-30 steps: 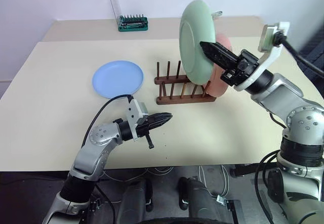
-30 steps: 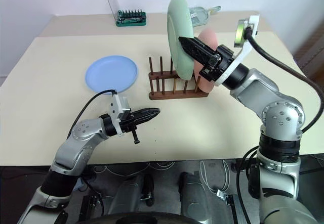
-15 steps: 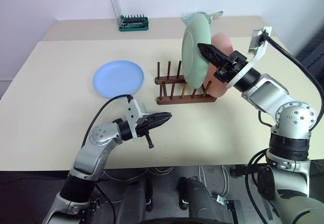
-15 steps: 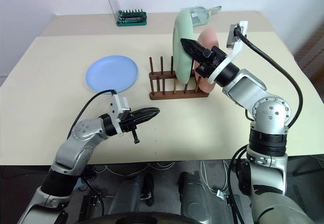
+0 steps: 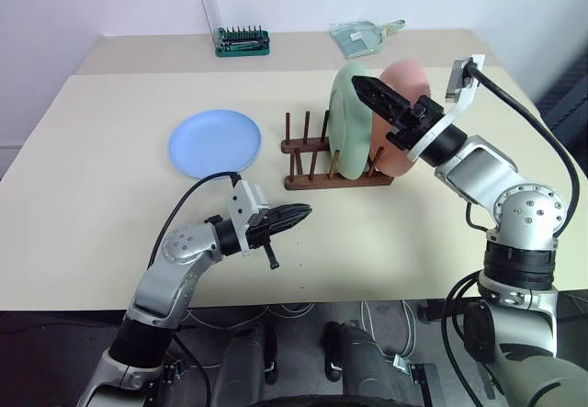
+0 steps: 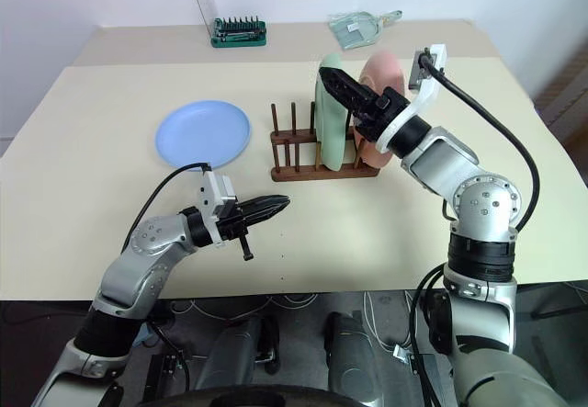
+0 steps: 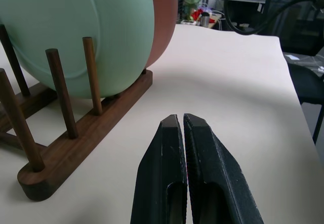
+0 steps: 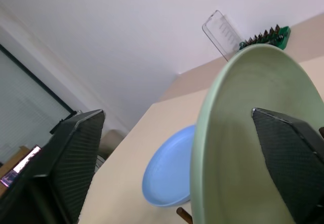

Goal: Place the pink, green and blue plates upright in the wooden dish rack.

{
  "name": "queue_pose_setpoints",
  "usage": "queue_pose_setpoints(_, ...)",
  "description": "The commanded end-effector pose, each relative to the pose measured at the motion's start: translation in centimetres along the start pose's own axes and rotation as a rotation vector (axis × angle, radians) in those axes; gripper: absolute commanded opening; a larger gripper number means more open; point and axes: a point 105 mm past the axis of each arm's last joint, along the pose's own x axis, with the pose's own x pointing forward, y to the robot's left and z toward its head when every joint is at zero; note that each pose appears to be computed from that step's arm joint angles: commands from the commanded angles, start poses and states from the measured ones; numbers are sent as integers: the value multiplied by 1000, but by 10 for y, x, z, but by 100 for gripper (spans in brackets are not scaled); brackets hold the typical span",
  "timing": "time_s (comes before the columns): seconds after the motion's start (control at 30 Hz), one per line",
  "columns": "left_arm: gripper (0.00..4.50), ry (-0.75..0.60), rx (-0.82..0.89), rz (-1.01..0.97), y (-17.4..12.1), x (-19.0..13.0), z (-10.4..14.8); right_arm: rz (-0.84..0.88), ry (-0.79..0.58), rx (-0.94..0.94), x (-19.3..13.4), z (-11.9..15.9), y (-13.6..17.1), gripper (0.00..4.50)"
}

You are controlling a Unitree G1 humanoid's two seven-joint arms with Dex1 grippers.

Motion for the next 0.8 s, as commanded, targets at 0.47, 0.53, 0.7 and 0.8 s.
queue_pose_setpoints(0.47,12,-57,24,170,30,-6,20,176,-28,-611,-7,52,64,446)
queue_pose_setpoints(0.53,91,-99,2,352,61,-20,31,211,5,-777,-9,52,71,450)
queue_pose_setpoints(0.7,341,-118,-16,858,134,-87,57,253,109,-967,-6,35,69,450)
queue_pose_setpoints(0.8,446,-45,-56,1027,154,-113,54,294,136,-1001,-5,26,70,450)
